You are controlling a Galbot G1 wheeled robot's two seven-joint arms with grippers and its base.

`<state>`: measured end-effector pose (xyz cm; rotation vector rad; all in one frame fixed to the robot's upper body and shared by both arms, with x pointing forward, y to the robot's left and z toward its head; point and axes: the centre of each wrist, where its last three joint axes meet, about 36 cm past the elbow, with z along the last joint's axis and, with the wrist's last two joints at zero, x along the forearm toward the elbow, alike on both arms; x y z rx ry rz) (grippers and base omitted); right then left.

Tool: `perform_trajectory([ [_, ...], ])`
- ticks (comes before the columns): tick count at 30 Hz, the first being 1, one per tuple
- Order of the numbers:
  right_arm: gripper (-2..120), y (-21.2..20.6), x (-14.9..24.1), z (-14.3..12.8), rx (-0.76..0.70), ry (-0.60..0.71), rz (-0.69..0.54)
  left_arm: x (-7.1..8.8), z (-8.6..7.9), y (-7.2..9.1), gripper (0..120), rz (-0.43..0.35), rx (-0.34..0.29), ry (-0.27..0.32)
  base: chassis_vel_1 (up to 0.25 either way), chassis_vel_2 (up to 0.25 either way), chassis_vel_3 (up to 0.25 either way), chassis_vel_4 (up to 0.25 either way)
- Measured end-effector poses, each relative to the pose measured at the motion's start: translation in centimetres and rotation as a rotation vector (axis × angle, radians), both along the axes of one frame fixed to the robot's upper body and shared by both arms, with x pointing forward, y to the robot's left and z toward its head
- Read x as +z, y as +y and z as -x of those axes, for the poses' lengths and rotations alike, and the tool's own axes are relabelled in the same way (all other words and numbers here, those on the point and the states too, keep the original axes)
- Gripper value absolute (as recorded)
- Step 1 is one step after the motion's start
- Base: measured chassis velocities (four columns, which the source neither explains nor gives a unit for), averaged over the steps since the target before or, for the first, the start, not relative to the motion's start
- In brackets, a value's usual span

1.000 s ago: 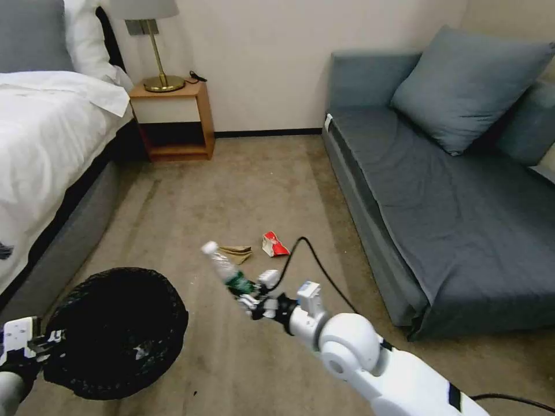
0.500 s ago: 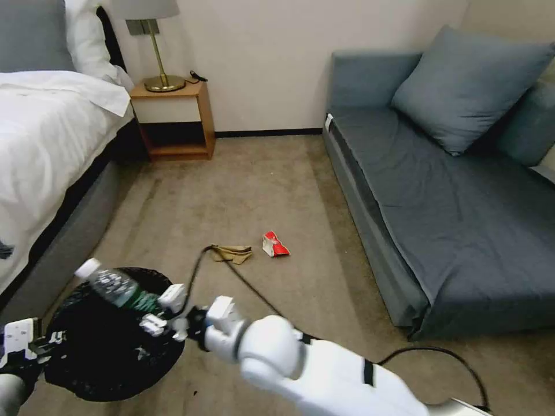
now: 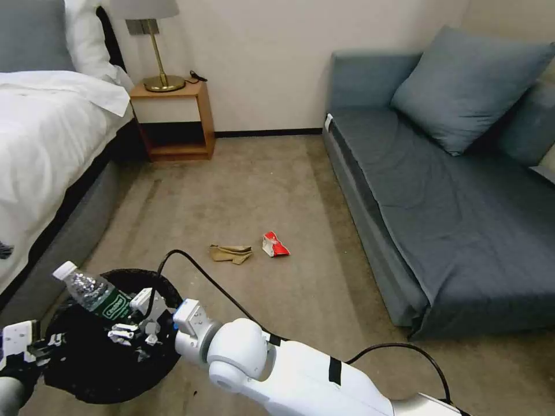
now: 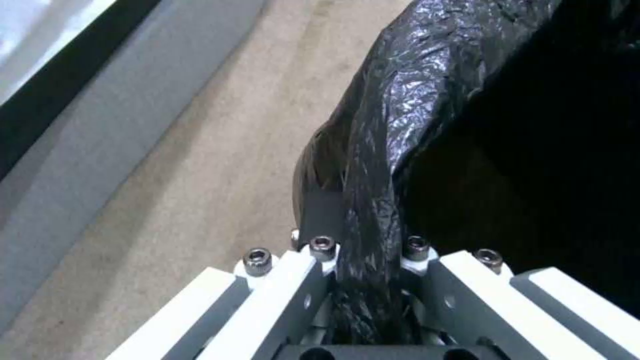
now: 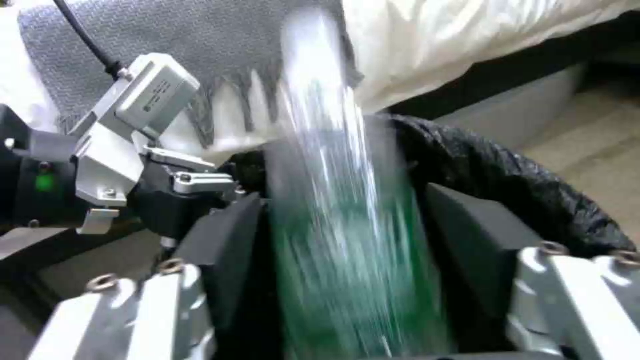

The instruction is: Pick up the trash bin, then pick up the garbage on the floor and place it into the trash bin.

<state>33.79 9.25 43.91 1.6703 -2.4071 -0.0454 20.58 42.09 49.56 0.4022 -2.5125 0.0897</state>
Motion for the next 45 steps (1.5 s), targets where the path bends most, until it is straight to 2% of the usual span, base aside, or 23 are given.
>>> perform_trajectory([
  [1,76,0.0,-0.1,0.0,-0.001,0.003,0.002,0.0,0.0,0.0,3,0.001,0.000,0.000,0.000,0.000,0.000,0.000],
  [3,76,0.0,-0.1,0.0,-0.001,0.003,0.002,0.0,0.0,0.0,3,0.001,0.000,0.000,0.000,0.000,0.000,0.000],
  [6,92,-0.5,-0.1,0.4,-0.011,0.009,0.002,-0.2,-0.1,0.2,3,0.003,0.002,0.005,0.000,0.000,0.000,0.000],
  [10,99,-1.6,0.0,0.6,-0.035,0.007,-0.011,-0.3,-0.1,0.3,3,0.002,0.002,0.008,0.000,0.000,0.000,0.000],
  [17,100,-7.3,-0.5,0.5,-0.140,-0.004,0.001,-0.5,0.0,0.8,3,-0.002,0.008,0.020,0.000,0.000,0.000,0.000],
  [21,100,-12.4,-1.6,0.1,-0.230,-0.031,0.016,-0.7,0.1,1.5,3,-0.008,0.021,0.032,0.000,0.000,0.000,0.000],
  [22,100,-12.4,-1.6,0.1,-0.230,-0.031,0.016,-0.7,0.1,1.5,3,-0.008,0.021,0.032,0.000,0.000,0.000,0.000],
  [26,100,-18.6,-3.6,-0.2,-0.368,-0.107,0.031,-0.5,0.5,2.4,3,-0.018,0.040,0.036,0.000,0.000,0.000,0.000],
  [31,100,-22.2,-5.5,0.1,-0.461,-0.127,0.046,-0.5,0.7,2.8,3,-0.018,0.050,0.038,0.000,0.000,0.000,0.000],
  [37,100,-24.0,-7.6,0.8,-0.512,-0.101,0.061,-0.6,0.8,2.9,3,-0.014,0.052,0.039,0.000,0.000,0.000,0.000],
  [45,100,-24.1,-9.2,1.0,-0.517,-0.077,0.085,-0.9,0.6,3.0,3,-0.009,0.055,0.039,-0.079,0.060,0.073,-0.073],
])
